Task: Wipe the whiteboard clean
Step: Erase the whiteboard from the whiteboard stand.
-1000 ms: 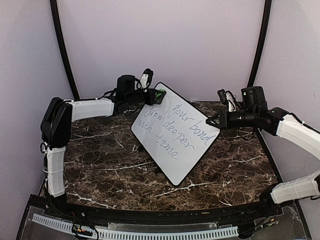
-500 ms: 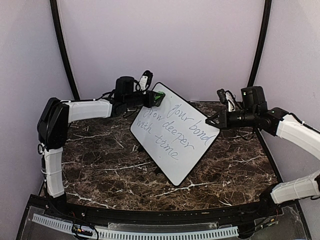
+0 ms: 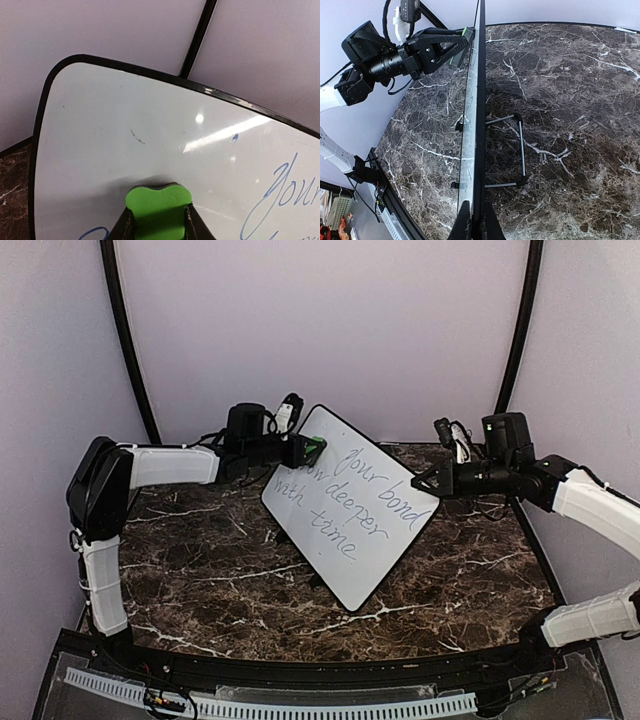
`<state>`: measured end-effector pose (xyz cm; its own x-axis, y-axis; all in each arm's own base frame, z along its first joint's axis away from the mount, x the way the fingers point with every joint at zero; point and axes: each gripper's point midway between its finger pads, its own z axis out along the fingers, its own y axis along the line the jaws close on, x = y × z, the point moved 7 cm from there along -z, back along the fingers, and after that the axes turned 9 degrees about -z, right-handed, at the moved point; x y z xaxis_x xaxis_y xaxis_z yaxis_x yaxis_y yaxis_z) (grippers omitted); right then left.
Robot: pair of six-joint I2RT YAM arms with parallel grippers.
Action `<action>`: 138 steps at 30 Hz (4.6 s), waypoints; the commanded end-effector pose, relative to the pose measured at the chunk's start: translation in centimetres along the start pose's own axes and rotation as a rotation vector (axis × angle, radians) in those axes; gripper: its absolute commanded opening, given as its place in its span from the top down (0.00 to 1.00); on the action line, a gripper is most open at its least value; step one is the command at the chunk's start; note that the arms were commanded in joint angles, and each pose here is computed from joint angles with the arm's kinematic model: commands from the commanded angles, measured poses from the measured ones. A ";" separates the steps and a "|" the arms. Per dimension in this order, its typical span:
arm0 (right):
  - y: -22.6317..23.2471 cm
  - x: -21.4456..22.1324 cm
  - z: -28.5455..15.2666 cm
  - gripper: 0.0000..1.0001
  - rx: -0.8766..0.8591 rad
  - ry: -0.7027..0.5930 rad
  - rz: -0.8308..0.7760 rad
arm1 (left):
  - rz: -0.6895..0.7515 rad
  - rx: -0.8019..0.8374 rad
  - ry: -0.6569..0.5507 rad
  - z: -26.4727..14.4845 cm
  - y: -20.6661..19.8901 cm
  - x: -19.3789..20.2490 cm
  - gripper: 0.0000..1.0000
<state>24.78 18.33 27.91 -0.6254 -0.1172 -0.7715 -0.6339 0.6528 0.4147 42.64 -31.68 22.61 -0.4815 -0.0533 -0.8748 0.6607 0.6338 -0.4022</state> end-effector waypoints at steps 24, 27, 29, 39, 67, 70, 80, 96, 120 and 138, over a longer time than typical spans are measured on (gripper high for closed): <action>2.9 -0.1 0.5 1.00 -0.164 -0.001 -0.206 | 0.092 0.083 0.144 1.1 -2.6 2.7 0.87; 2.9 -0.1 0.6 1.00 -0.164 0.000 -0.205 | 0.101 0.109 0.117 1.3 -3.1 1.5 0.86; 2.9 0.0 0.6 1.00 -0.167 0.003 -0.205 | 0.104 0.126 0.101 1.5 -3.5 0.6 0.86; 3.1 -0.1 0.3 1.00 -0.160 0.001 -0.206 | 0.128 0.157 0.099 3.2 -4.7 -1.3 0.86; 3.2 0.2 0.6 1.00 -0.157 0.011 -0.207 | 0.125 0.178 0.115 3.5 -5.9 -1.4 0.86; 3.1 0.2 0.5 1.00 -0.154 0.009 -0.209 | 0.111 0.172 0.152 3.2 -5.6 -0.1 0.87; 3.1 0.4 0.6 1.00 -0.159 0.014 -0.209 | 0.070 0.146 0.201 0.4 -4.3 5.1 0.87; 3.1 0.7 0.5 1.00 -0.155 0.014 -0.202 | 0.128 0.233 0.157 3.1 -8.5 1.4 0.87; 3.4 0.8 0.6 1.00 -0.159 0.016 -0.203 | 0.034 0.158 0.076 3.2 -7.3 0.9 0.87; 3.4 0.6 0.9 1.00 -0.163 0.021 -0.208 | 0.062 0.164 0.103 2.8 -6.2 0.5 0.87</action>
<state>24.64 18.67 27.93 -0.6152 -0.1229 -0.7787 -0.6339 0.6643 0.3960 41.01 -36.86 26.36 -0.4288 -0.0188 -0.9032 0.7618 0.5298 -0.3727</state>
